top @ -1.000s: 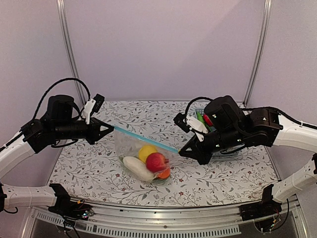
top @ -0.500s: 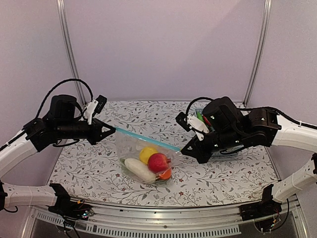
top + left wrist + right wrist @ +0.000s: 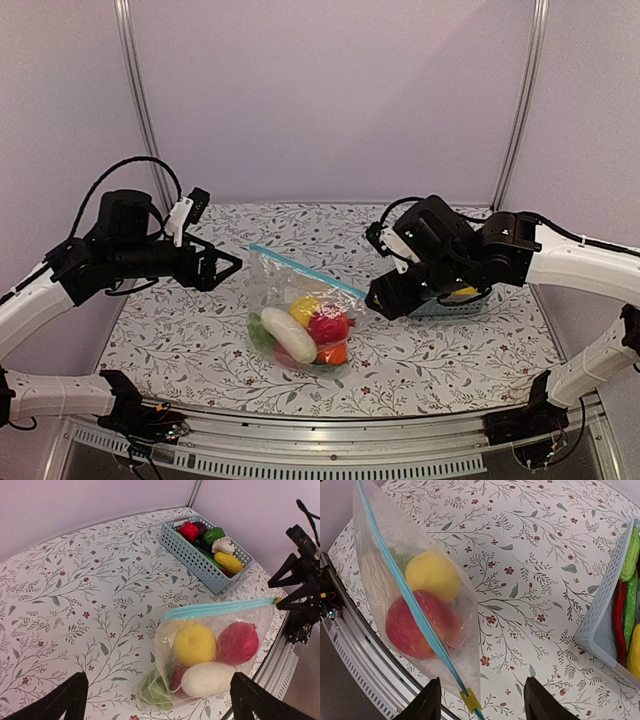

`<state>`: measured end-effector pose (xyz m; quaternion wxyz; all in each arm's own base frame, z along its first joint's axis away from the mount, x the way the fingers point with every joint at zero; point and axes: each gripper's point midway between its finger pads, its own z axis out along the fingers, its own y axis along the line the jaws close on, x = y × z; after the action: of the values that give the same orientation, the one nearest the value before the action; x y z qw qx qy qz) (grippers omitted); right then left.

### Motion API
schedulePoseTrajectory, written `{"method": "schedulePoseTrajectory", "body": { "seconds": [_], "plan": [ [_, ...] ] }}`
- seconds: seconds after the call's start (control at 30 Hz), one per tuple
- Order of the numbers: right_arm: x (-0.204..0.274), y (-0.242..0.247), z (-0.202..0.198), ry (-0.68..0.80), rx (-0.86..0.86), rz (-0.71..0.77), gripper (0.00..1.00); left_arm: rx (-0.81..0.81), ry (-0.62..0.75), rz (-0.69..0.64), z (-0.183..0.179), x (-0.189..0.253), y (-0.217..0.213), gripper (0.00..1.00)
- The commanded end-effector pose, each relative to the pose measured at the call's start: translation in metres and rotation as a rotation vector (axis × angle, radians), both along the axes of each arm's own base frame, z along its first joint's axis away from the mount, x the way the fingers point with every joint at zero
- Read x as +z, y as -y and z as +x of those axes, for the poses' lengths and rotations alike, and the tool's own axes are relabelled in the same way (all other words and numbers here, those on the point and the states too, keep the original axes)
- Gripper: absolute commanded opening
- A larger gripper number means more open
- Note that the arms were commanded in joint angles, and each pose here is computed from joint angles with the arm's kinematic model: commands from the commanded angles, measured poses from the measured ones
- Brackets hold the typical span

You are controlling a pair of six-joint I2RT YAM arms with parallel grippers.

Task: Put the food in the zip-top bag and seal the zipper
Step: Zip the zipper on the zipper food storage bag, then reset both arms

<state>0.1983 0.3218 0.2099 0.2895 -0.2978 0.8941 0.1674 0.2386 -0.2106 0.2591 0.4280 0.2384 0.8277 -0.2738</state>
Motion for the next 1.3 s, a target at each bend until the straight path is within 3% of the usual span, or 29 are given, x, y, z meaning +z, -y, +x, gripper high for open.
{"method": "schedulePoseTrajectory", "body": {
  "seconds": [0.0, 0.07, 0.23, 0.43, 0.6, 1.07, 1.27],
  "plan": [
    [0.009, 0.004, 0.009, 0.019, -0.050, 0.009, 0.74, 0.057, 0.026, 0.008, 0.007, 0.003, -0.011, 1.00],
    [0.011, 0.005, 0.010, 0.025, -0.053, 0.010, 0.84, 0.072, 0.028, 0.014, 0.009, 0.003, -0.013, 1.00],
    [0.019, 0.011, 0.013, 0.050, -0.073, 0.023, 0.99, 0.085, 0.031, 0.018, 0.010, 0.003, -0.015, 1.00],
    [0.045, 0.008, 0.009, 0.077, -0.044, 0.137, 0.99, 0.116, 0.054, 0.017, 0.010, 0.009, -0.022, 0.99],
    [0.063, 0.033, 0.025, 0.084, -0.118, 0.211, 0.99, 0.224, 0.060, -0.012, 0.019, 0.017, -0.039, 1.00],
    [0.025, 0.201, 0.093, 0.084, -0.604, 0.198, 0.99, 0.641, -0.069, -0.116, 0.076, -0.003, -0.151, 1.00],
    [0.024, 0.251, 0.096, 0.238, -0.709, 0.183, 0.99, 0.748, 0.005, 0.012, 0.067, 0.004, -0.187, 0.99]
  ]
}}
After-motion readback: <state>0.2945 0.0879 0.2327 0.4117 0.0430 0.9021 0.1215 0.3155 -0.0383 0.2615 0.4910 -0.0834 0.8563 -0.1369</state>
